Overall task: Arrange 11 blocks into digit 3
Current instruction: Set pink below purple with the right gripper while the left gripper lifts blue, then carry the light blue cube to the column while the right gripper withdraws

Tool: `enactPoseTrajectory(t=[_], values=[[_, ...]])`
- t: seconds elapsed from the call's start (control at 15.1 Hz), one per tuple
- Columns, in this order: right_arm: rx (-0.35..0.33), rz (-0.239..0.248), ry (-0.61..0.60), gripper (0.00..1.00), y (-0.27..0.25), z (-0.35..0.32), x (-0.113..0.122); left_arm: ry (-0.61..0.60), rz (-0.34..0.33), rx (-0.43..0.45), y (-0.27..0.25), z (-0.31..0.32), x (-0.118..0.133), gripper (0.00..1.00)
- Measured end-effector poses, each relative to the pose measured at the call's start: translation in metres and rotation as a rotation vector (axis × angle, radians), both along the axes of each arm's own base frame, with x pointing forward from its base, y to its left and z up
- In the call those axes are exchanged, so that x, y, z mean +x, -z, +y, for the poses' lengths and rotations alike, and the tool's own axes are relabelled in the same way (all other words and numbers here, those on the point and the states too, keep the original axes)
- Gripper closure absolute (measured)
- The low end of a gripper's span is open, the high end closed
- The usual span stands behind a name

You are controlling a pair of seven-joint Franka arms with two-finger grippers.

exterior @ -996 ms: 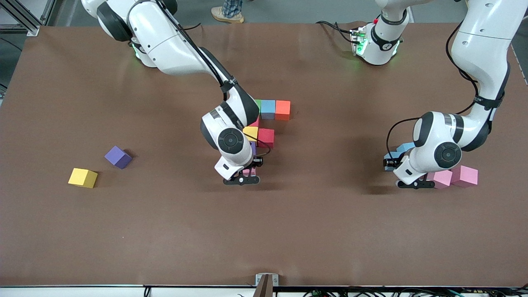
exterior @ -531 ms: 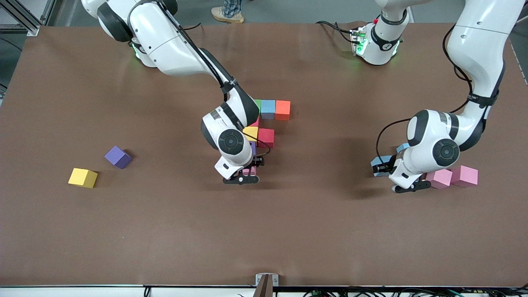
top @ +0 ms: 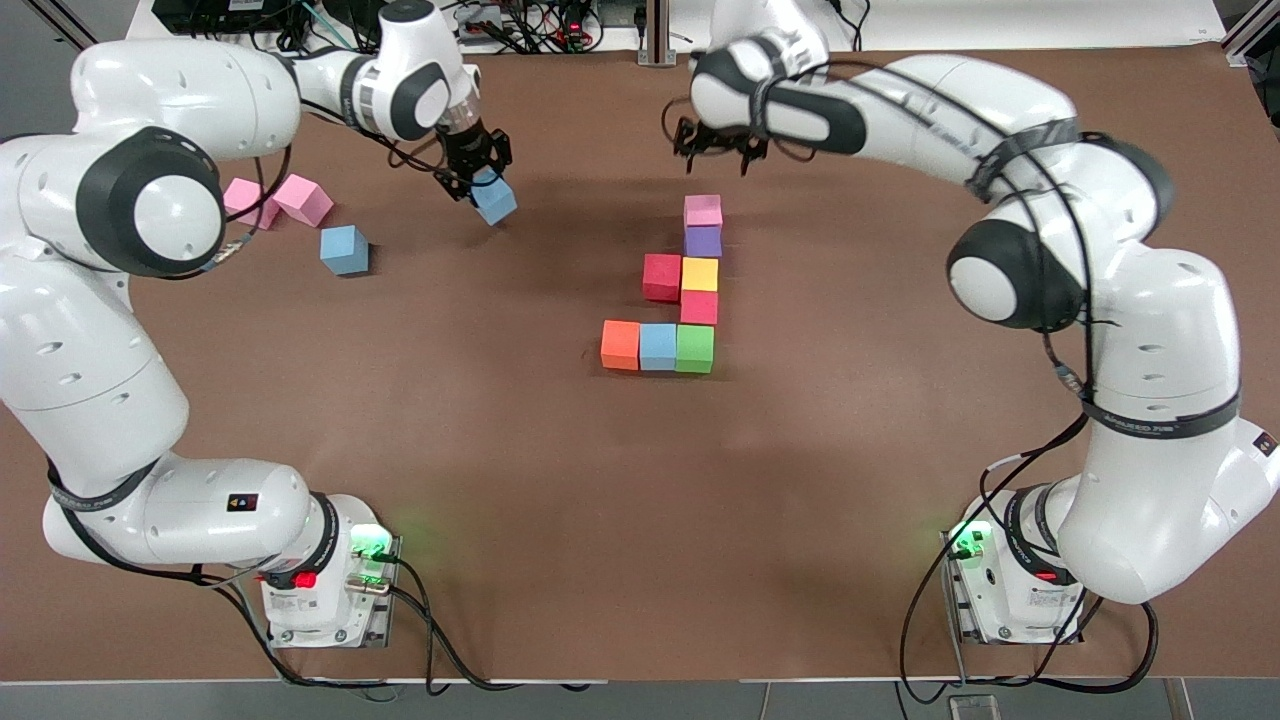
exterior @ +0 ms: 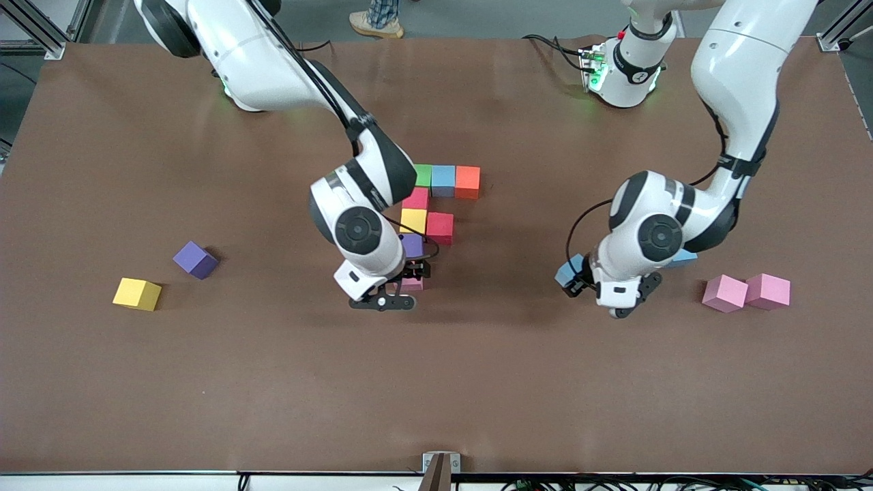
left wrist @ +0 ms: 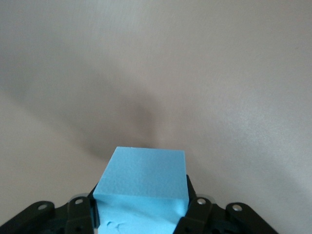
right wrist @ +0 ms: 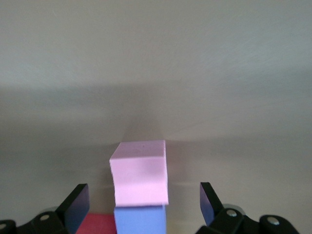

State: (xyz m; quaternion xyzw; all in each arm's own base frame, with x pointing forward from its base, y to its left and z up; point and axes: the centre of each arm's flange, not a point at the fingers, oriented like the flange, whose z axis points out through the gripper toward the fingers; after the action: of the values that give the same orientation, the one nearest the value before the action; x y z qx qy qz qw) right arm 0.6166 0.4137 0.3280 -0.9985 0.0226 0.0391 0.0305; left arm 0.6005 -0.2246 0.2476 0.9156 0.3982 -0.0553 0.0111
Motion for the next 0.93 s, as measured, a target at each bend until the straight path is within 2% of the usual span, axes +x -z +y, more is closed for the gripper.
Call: enactPoseTrajectory(t=[0.2,0.4,0.73,0.93], values=[[-0.014,0.032,0.016,0.0,-0.089,-0.033,-0.009,-0.234,-0.007,0.006,0.001,-0.032,-0.009,0.4],[-0.036,0.078,0.031,0.0,-0.17,-0.072,-0.034,-0.48,-0.007,0.012,-0.002,-0.054,-0.015,0.4],[-0.048,0.144,0.021,0.0,-0.272,-0.176,-0.072,-0.708,0.014,0.031,-0.002,-0.077,-0.026,0.4],[-0.027,0.161,-0.006,0.0,-0.304,-0.246,-0.084,-0.767,0.021,0.039,-0.001,-0.103,-0.041,0.42]])
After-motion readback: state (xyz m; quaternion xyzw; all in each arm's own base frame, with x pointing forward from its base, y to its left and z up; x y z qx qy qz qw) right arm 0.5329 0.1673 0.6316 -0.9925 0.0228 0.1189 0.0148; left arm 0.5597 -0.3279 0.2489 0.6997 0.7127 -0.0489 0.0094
